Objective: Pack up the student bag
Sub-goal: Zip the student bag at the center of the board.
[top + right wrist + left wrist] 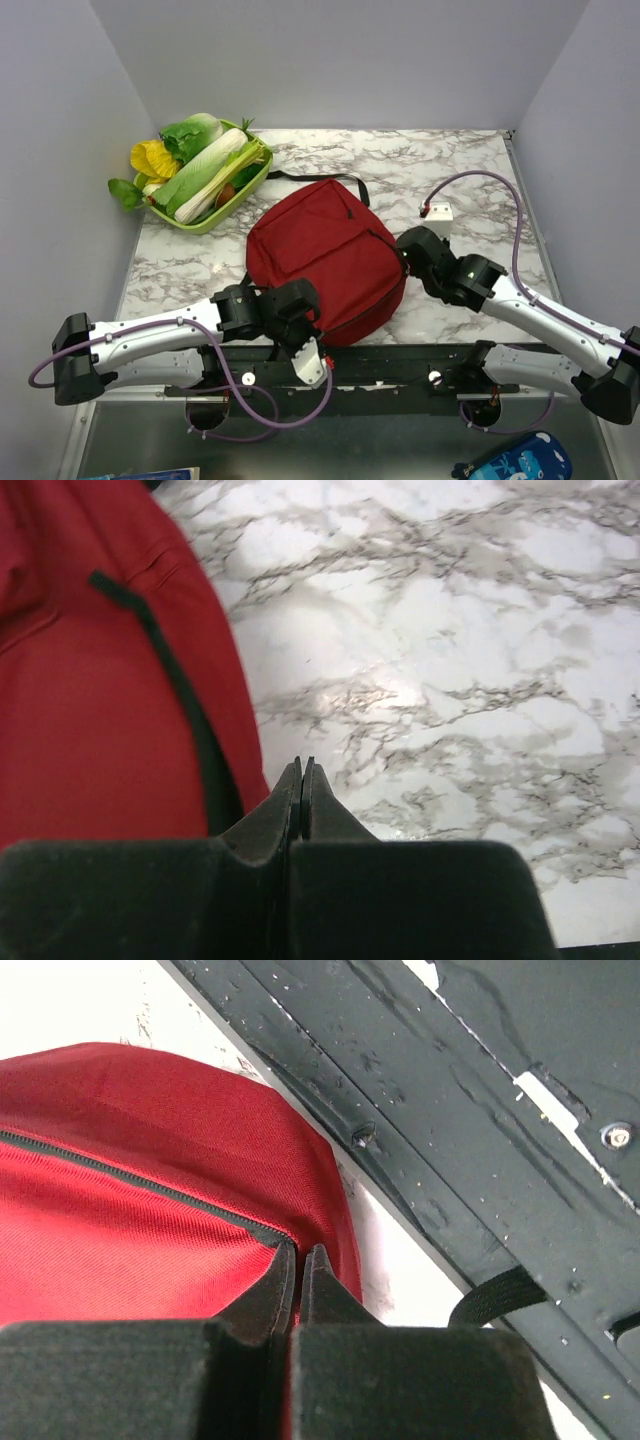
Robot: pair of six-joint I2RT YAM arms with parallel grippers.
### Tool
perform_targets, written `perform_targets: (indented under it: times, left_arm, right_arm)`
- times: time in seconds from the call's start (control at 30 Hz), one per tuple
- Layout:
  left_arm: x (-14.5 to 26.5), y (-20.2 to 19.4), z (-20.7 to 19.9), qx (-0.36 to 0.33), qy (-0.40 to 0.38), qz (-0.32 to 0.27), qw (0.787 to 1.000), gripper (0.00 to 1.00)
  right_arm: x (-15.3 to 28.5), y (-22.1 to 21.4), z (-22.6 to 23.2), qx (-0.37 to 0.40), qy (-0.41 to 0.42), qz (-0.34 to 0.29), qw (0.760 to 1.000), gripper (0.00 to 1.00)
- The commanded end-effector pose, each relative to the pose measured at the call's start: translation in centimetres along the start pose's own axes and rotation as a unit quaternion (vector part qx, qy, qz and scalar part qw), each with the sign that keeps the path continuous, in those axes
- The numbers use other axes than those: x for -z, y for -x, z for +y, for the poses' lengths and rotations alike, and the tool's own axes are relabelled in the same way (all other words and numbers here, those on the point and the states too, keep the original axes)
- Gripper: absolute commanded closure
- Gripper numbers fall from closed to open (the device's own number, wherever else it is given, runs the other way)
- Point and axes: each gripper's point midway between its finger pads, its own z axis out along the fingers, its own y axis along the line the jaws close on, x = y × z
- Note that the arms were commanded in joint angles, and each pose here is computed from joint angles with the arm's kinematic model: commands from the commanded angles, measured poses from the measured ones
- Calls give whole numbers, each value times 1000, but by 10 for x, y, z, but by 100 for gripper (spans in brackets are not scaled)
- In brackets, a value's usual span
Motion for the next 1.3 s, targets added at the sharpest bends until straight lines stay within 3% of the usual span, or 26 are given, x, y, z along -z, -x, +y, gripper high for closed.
perform_targets:
  times: [0.0, 0.17, 0.33, 0.37, 0.4, 0.47, 0.53, 0.63, 0.67, 0.77, 0.9, 1.1, 1.27]
  left_arm:
    - [12, -7, -39, -3, -76, 8, 997, 100]
    - [21, -27, -46, -27, -95, 62, 993, 100]
    - [23, -31, -33, -2, -61, 81, 995, 99]
    - [21, -27, -15, 5, -19, 74, 997, 93]
    - [22, -22, -5, 15, 3, 66, 998, 81]
    - [22, -8, 14, 58, 44, 40, 997, 73]
    - [26, 11, 34, 97, 68, 5, 993, 52]
    - [39, 40, 79, 203, 143, -51, 967, 49]
    - [43, 53, 96, 258, 172, -83, 947, 48]
    - [53, 69, 133, 306, 232, -132, 914, 45]
    - [38, 63, 167, 389, 278, -137, 868, 41]
    - [-14, 54, 194, 417, 273, -129, 857, 39]
    - [-53, 23, 206, 442, 286, -67, 848, 39]
  right_arm:
    - [-4, 39, -41, -12, -89, -43, 995, 99]
    - [-6, 50, -44, -29, -83, -51, 995, 99]
    - [0, 31, -16, -56, 5, -14, 998, 99]
    - [3, 19, -8, -51, 24, -7, 998, 99]
    - [6, 15, 0, -65, 41, -2, 997, 99]
    - [17, 2, 14, -61, 70, 9, 996, 99]
    - [25, -10, 29, -65, 97, 27, 993, 99]
    - [38, -27, 47, -61, 130, 42, 989, 99]
    - [42, -27, 48, -62, 139, 41, 988, 99]
    - [45, -25, 44, -74, 143, 31, 987, 99]
    - [49, -12, 34, -84, 135, 2, 987, 99]
    - [49, -9, 31, -102, 130, -7, 986, 99]
    - [53, -7, 24, -110, 135, -15, 985, 99]
